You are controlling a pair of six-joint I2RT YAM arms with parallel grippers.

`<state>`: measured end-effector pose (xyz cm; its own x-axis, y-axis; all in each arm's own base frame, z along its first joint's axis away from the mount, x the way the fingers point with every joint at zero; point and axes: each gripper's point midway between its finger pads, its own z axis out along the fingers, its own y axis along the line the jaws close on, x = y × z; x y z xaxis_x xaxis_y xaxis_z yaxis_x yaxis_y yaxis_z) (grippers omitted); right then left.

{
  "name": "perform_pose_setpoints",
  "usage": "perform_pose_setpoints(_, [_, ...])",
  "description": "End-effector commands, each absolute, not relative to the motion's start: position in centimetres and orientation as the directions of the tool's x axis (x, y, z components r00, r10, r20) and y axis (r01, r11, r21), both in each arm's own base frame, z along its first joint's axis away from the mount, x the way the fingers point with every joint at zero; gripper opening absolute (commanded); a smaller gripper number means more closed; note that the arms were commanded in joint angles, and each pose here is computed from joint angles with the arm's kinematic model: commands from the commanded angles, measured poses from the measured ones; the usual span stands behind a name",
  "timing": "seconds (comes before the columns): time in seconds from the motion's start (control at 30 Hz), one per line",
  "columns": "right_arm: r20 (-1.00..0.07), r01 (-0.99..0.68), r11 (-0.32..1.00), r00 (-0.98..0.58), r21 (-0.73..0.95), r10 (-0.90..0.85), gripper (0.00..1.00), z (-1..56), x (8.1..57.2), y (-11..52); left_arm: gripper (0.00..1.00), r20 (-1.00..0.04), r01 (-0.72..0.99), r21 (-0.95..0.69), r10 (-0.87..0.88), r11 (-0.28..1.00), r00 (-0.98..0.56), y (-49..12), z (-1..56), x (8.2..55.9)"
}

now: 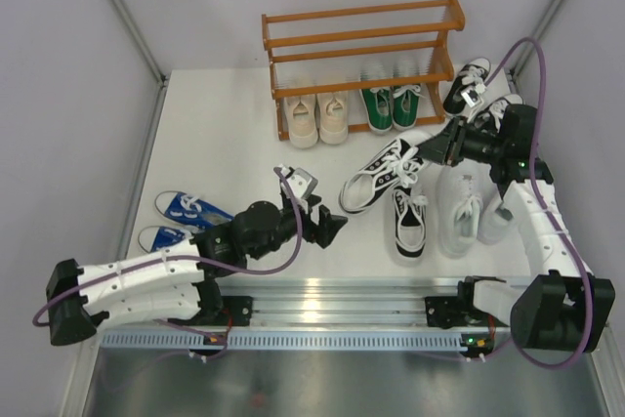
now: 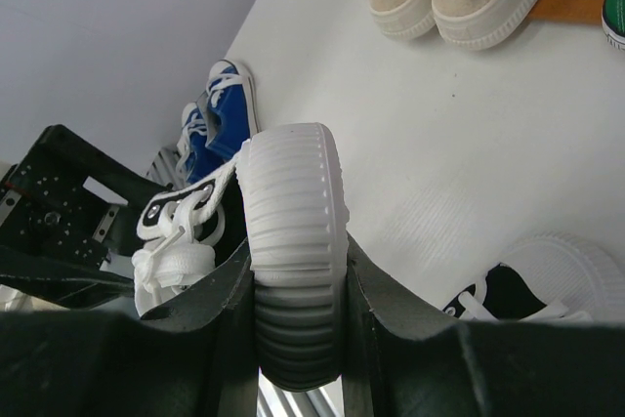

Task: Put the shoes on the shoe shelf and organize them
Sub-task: Pick up the shoe at the center of the board.

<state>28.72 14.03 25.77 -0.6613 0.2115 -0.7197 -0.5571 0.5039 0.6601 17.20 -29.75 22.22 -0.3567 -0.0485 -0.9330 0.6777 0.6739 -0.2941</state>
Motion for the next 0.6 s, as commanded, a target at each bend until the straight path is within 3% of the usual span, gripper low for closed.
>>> perform_pose_setpoints(0.0, [-0.763, -0.618, 0.476, -0.612, 0.625, 0.208, 0.00, 27.8, 28.4, 14.3, 0.85, -0.988, 0.783, -0.140, -0.038, 0.607, -0.148, -30.0, 25.4, 17.1])
perform_pose_setpoints(0.3, [-0.764, -0.620, 0.475, -0.611, 0.624, 0.207, 0.00, 27.6, 28.3, 14.3, 0.81, -0.982, 0.775, -0.190, -0.124, 0.603, -0.144, -31.3, 27.1, 17.9])
perform_pose_setpoints(0.47, [-0.765, -0.622, 0.473, -0.610, 0.624, 0.206, 0.00, 27.6, 28.1, 14.3, 0.69, -0.987, 0.764, -0.158, -0.073, 0.626, -0.144, -32.7, 26.4, 19.3])
perform_pose_setpoints(0.57, [-0.768, -0.627, 0.470, -0.607, 0.621, 0.204, 0.00, 27.7, 28.1, 14.4, 0.57, -0.990, 0.746, -0.134, -0.049, 0.653, -0.135, -33.4, 26.5, 20.4])
